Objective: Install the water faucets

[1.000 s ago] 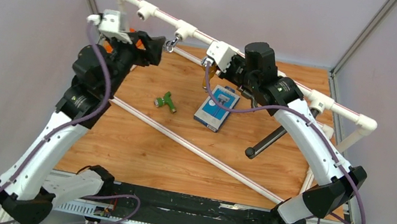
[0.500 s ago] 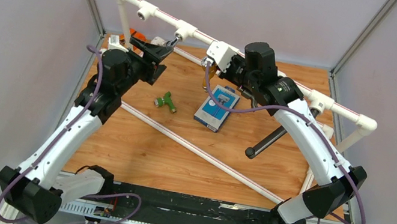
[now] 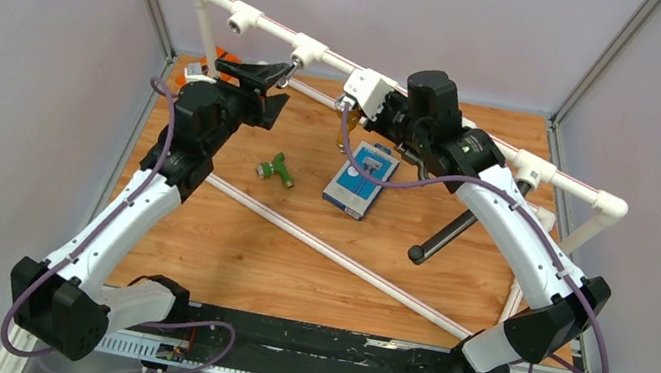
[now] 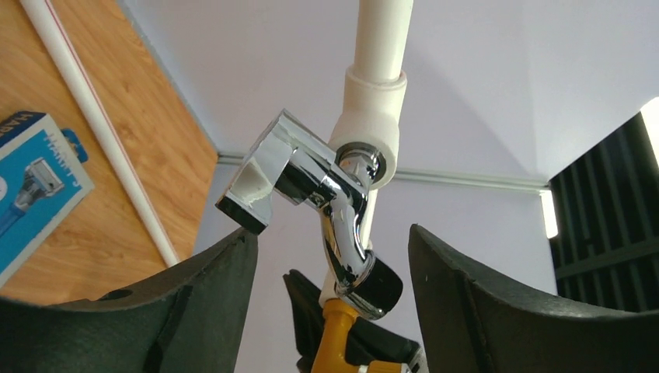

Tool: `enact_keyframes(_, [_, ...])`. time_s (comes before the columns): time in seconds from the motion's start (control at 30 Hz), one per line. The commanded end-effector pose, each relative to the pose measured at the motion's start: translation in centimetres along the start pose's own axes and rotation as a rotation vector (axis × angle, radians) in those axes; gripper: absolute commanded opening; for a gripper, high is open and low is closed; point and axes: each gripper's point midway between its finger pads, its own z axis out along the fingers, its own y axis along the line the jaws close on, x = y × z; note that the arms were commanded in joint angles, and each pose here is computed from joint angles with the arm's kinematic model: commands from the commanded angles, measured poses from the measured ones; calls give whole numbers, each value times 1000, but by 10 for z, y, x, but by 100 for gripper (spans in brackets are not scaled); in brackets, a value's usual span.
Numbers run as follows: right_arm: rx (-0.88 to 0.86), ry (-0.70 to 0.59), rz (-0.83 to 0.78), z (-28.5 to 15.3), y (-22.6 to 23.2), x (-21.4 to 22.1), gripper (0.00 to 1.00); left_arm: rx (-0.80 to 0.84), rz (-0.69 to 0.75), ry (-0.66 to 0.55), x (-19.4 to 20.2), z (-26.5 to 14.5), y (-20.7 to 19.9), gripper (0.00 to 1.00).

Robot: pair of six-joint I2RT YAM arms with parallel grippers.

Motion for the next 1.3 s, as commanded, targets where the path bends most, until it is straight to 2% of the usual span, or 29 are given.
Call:
enact_keyframes(0.0, [-192,131,26,18,58,39,1,87,-112,-64,-13,5,-16,75])
enact_keyframes(0.2, [-189,131,26,19,58,39,1,80,-182,-76,-16,21,-11,66])
enact_keyframes(0.37, [-187,129,26,18,57,39,1,95,-226,-118,-25,24,-7,50])
enact_keyframes(0.47, [-191,126,26,18,58,38,1,101,-172,-135,-27,22,-8,38])
enact_keyframes(0.5, [-192,129,26,18,58,39,0,104,-154,-140,-28,21,-11,28])
enact_keyframes(0.57, [-192,129,25,18,58,39,0,103,-72,-145,-27,19,-13,17])
enact_keyframes(0.63, [-192,129,26,18,58,39,1,95,58,-145,-26,16,-13,12])
enact_keyframes(0.77, [-194,131,26,20,59,40,1,83,435,-135,-23,14,-12,9])
enact_keyframes(0.83, [-194,131,26,19,59,40,1,86,840,-113,-21,15,-5,8])
enact_keyframes(0.87, [-193,130,26,19,58,39,0,123,955,-86,-11,14,-11,7])
enact_keyframes(0.9, [-193,128,27,19,58,39,0,99,1214,-62,-11,14,0,7])
enact_keyframes(0.93, [-193,128,27,19,58,39,1,116,1333,-41,1,11,-2,7])
enact_keyframes(0.97, [-191,126,26,18,58,38,1,111,1576,-30,-1,9,3,8])
enact_keyframes(1.03, [-192,124,27,18,58,37,1,115,1878,13,4,6,12,12])
enact_keyframes(1.07, [-191,123,27,18,57,37,1,119,1980,28,9,6,14,15])
enact_keyframes(1.1, [-190,122,26,18,57,37,0,83,2168,100,5,4,28,20])
enact_keyframes(1.13, [-192,122,27,18,58,37,1,85,2255,145,14,2,32,23])
enact_keyframes(1.17, [-190,120,27,17,57,36,1,62,2428,201,11,0,39,27])
enact_keyframes(1.23, [-191,123,27,18,57,37,1,21,2645,255,13,-2,50,31])
enact_keyframes(1.27, [-189,125,27,18,57,38,1,-8,2696,248,12,-5,49,32])
